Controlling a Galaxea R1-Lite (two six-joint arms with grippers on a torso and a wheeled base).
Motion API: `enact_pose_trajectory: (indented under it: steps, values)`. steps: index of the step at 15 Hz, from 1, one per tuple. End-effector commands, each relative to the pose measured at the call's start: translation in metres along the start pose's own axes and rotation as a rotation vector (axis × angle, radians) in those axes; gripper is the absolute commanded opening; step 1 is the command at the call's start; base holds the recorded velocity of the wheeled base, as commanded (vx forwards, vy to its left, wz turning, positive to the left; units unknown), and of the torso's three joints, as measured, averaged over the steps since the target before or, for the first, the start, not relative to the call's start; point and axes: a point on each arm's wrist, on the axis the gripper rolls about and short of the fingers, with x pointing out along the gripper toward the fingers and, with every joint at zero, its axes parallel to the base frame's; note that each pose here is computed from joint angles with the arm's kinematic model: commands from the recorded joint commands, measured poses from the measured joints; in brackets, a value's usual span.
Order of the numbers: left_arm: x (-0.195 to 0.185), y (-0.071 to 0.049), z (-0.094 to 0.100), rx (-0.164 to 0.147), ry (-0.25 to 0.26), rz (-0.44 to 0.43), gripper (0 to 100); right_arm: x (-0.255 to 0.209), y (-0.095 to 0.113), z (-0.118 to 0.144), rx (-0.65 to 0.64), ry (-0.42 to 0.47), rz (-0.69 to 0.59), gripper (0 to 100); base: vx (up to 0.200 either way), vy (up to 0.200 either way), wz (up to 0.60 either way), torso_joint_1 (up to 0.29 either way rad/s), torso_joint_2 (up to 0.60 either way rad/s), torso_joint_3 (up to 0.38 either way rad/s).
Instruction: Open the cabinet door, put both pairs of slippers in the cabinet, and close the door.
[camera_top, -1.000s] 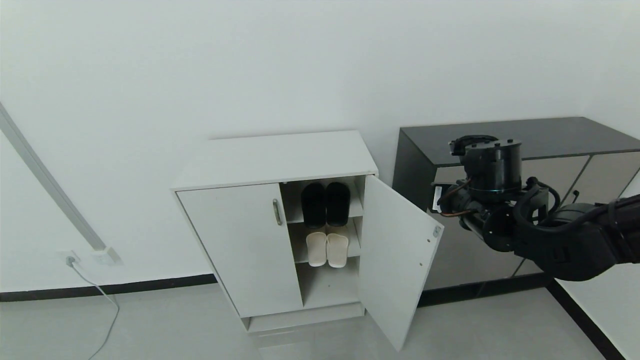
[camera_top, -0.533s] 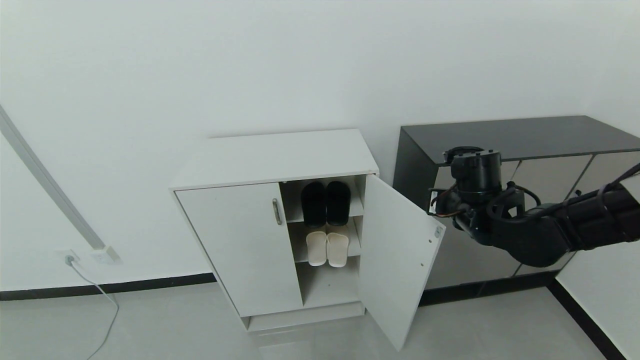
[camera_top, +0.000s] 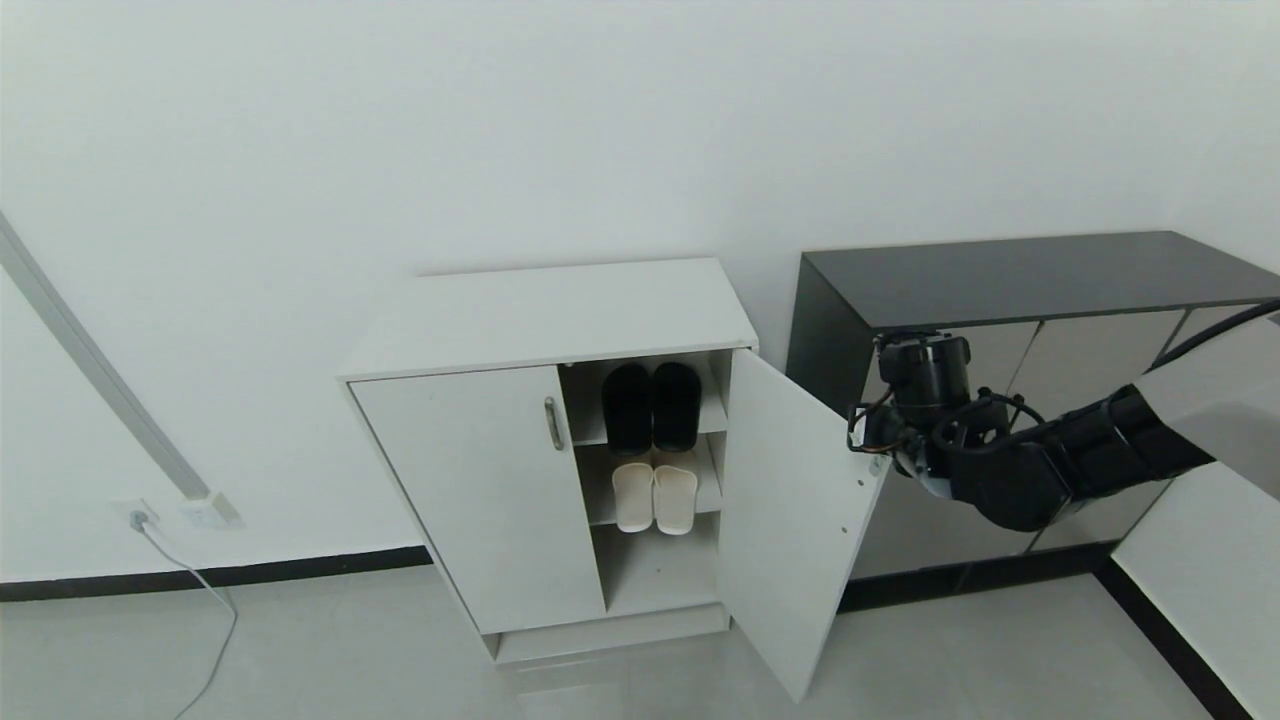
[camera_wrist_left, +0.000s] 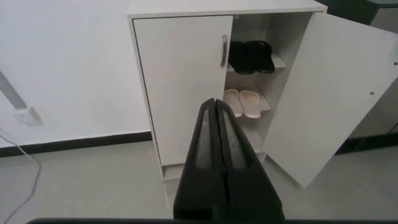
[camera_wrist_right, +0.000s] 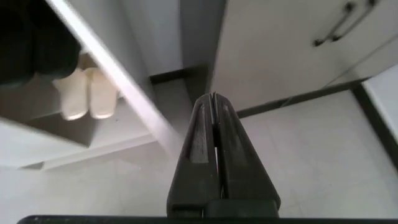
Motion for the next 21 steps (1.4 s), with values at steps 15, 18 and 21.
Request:
enact_pose_trajectory:
  steps: [15, 18, 21]
  values:
    - [0.0, 0.0, 0.0, -0.002, 0.001, 0.001, 0, -0.062, 0.055, -0.032, -0.073, 0.012, 0.177, 0, 0.0, 0.0, 0.0, 0.0, 0.0, 0.0]
    - [0.0, 0.0, 0.0, -0.002, 0.001, 0.001, 0, -0.099, 0.065, -0.038, -0.101, 0.034, 0.321, 0, 0.0, 0.0, 0.0, 0.0, 0.0, 0.0]
    - [0.0, 0.0, 0.0, -0.002, 0.001, 0.001, 0, -0.127, 0.067, -0.041, -0.121, 0.054, 0.441, 0, 0.0, 0.0, 0.0, 0.0, 0.0, 0.0]
